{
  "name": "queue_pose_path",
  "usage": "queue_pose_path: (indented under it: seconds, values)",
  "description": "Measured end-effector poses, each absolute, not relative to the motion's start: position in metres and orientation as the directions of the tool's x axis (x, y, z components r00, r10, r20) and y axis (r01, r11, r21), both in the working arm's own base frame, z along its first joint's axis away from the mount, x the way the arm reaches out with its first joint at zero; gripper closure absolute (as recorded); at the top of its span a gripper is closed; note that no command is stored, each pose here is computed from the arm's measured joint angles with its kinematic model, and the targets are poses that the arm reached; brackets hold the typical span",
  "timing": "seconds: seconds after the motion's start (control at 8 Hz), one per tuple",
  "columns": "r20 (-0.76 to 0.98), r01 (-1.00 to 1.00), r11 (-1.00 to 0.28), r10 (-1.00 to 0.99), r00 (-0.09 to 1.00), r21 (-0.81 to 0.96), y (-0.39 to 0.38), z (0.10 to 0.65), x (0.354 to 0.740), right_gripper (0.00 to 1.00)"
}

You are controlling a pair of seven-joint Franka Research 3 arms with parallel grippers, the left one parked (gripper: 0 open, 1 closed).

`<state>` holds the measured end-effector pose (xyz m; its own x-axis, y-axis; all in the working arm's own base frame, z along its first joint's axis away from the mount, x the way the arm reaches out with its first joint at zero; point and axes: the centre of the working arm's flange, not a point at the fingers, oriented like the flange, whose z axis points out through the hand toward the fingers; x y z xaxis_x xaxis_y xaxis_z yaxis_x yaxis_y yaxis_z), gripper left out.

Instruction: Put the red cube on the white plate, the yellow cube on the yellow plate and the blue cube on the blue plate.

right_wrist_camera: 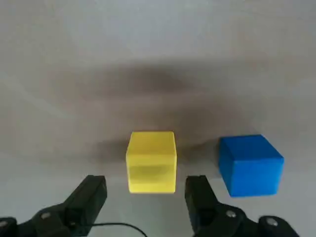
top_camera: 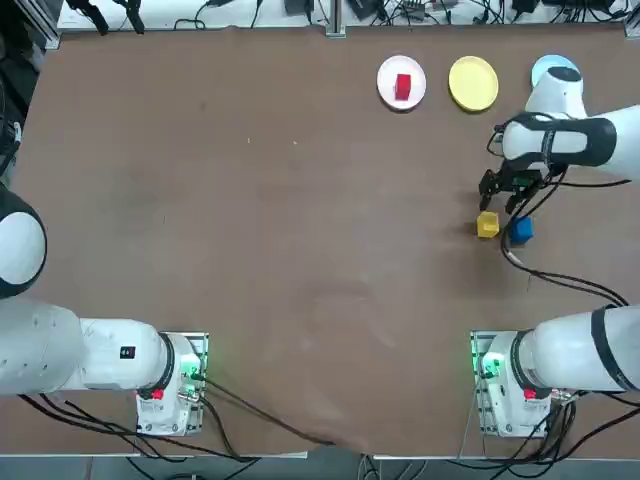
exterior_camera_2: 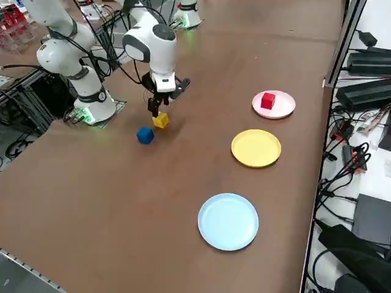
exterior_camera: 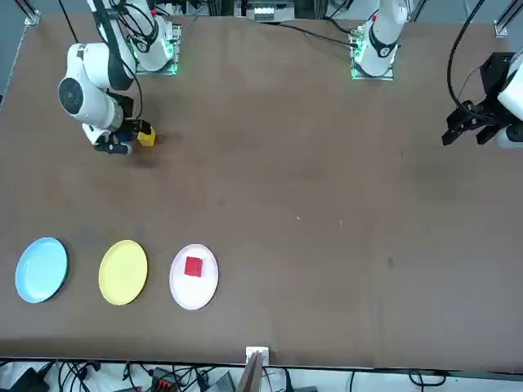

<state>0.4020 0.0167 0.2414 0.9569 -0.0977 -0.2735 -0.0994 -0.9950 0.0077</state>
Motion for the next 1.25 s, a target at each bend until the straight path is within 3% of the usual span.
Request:
queue_pose_path:
  seconds: [1.0,1.25]
  values:
    - [-0.264,-0.1,-0.995,-0.099,0.96,0.011,0.015,0.198,0.388,0.03]
    - [-0.251,-0.1,-0.995,-0.099,0.963,0.011,0.015,0.195,0.384,0.08]
